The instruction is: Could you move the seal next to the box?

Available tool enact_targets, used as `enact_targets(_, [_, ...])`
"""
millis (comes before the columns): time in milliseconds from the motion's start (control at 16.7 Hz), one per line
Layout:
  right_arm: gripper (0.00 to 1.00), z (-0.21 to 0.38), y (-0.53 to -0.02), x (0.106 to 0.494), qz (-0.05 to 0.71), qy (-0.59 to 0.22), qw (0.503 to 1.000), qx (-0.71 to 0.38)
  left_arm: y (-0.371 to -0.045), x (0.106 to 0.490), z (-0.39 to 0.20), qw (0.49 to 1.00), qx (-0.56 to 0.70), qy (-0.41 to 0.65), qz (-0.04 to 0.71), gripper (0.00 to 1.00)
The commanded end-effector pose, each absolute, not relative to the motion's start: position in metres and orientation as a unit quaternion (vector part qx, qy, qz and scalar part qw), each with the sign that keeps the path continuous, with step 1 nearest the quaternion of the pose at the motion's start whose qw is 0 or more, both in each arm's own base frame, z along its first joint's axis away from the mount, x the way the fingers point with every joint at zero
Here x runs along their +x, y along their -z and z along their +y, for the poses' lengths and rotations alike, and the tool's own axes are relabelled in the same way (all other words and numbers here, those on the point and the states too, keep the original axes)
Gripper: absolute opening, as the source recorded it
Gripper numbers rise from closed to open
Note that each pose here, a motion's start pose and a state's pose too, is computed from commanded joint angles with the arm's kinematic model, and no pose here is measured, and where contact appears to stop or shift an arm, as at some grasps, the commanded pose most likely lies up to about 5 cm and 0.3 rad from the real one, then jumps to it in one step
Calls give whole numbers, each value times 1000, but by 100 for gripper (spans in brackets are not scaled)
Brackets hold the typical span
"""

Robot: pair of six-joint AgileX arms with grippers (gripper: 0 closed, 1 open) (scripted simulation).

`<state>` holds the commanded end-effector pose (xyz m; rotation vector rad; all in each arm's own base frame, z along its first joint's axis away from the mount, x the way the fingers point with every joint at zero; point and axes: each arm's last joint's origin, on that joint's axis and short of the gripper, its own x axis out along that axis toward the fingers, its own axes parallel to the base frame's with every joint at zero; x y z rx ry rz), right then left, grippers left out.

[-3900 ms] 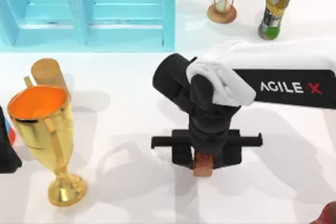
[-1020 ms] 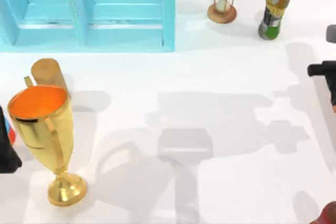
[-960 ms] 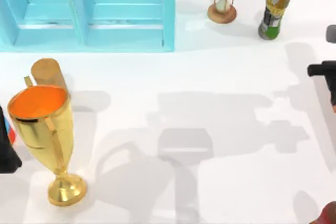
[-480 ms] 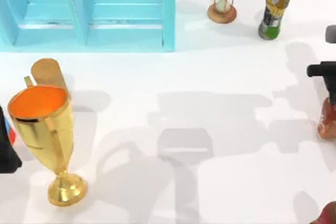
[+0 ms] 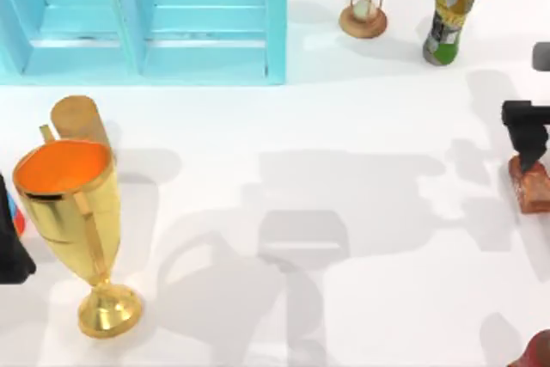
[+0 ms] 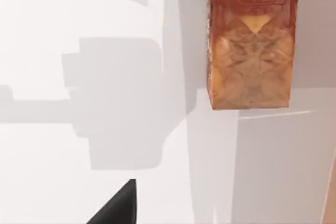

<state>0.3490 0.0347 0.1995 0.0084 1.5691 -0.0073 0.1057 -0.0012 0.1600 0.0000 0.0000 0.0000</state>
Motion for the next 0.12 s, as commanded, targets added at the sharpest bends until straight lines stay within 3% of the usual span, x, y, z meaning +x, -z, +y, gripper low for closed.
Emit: enact_targets(120, [100, 35, -200, 349, 706, 3, 708, 4, -160, 106, -1, 1000, 0, 0, 0, 100])
